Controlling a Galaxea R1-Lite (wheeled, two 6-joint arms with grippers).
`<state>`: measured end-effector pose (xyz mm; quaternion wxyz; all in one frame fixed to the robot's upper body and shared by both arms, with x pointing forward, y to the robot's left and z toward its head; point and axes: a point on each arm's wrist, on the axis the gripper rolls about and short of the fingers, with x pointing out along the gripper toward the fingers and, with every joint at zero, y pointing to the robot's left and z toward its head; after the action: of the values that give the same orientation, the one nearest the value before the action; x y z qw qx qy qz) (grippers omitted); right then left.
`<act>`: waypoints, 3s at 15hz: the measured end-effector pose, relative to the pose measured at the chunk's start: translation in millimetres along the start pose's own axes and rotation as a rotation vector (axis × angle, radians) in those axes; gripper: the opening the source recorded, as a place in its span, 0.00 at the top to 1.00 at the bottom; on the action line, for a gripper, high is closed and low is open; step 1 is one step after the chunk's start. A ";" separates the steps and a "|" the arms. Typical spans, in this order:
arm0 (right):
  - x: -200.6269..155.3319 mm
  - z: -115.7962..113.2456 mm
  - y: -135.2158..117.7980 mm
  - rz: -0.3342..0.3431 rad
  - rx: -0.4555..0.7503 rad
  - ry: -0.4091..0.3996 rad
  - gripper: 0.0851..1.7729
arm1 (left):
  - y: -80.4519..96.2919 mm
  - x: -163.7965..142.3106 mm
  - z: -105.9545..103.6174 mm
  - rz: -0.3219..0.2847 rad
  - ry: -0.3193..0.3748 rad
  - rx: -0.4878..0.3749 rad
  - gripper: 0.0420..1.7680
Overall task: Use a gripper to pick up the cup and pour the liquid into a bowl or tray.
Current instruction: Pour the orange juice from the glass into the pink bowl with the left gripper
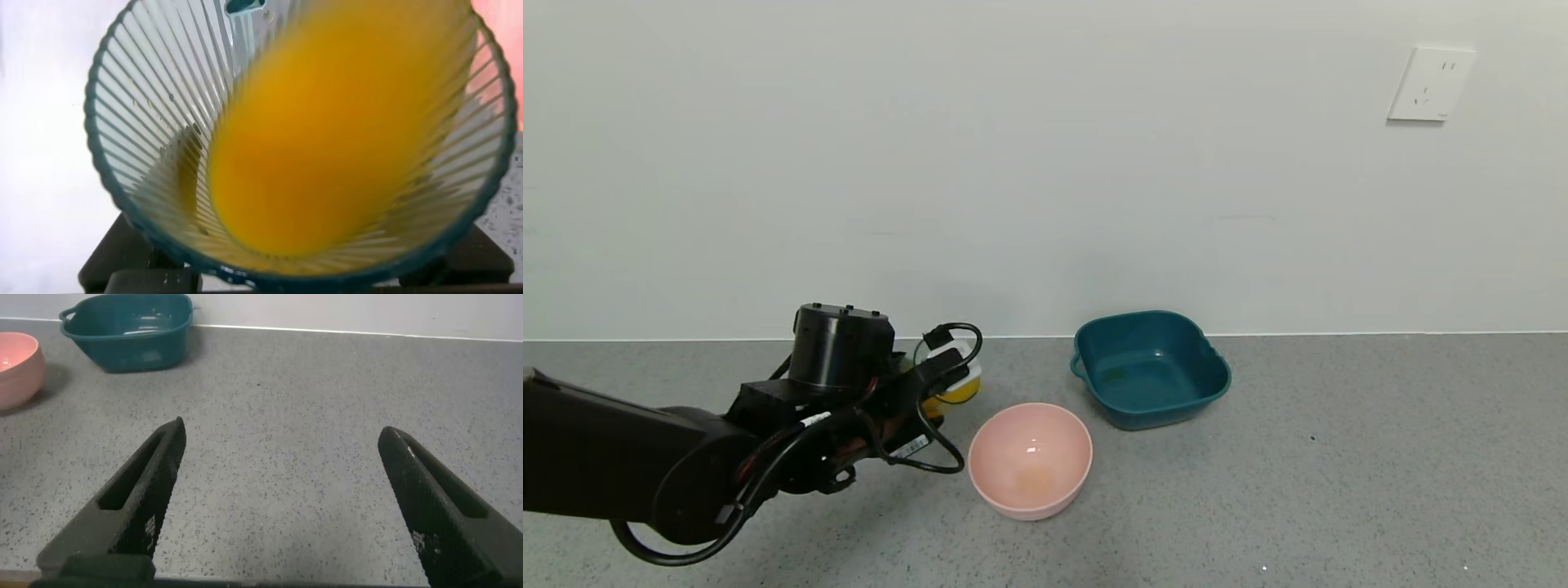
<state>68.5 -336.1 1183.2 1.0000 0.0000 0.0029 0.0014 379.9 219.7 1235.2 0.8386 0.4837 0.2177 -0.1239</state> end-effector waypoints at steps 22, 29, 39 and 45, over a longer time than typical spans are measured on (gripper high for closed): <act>0.0 0.0 0.0 0.000 0.000 0.000 0.04 | -29.8 0.4 30.9 0.092 0.104 0.399 0.27; 0.0 0.0 0.0 0.000 0.000 0.000 0.04 | -27.3 -1.4 32.1 0.117 0.153 0.566 0.27; 0.0 0.0 0.0 0.000 0.000 0.000 0.04 | -41.4 -16.1 47.4 0.180 0.234 0.725 0.27; 0.0 -0.1 0.0 0.000 0.000 0.001 0.04 | -50.9 -24.7 54.6 0.211 0.278 0.782 0.27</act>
<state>68.5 -336.1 1183.2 1.0000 0.0000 0.0033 0.0012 350.3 146.9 1232.5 0.5629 0.7969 0.2146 -0.0444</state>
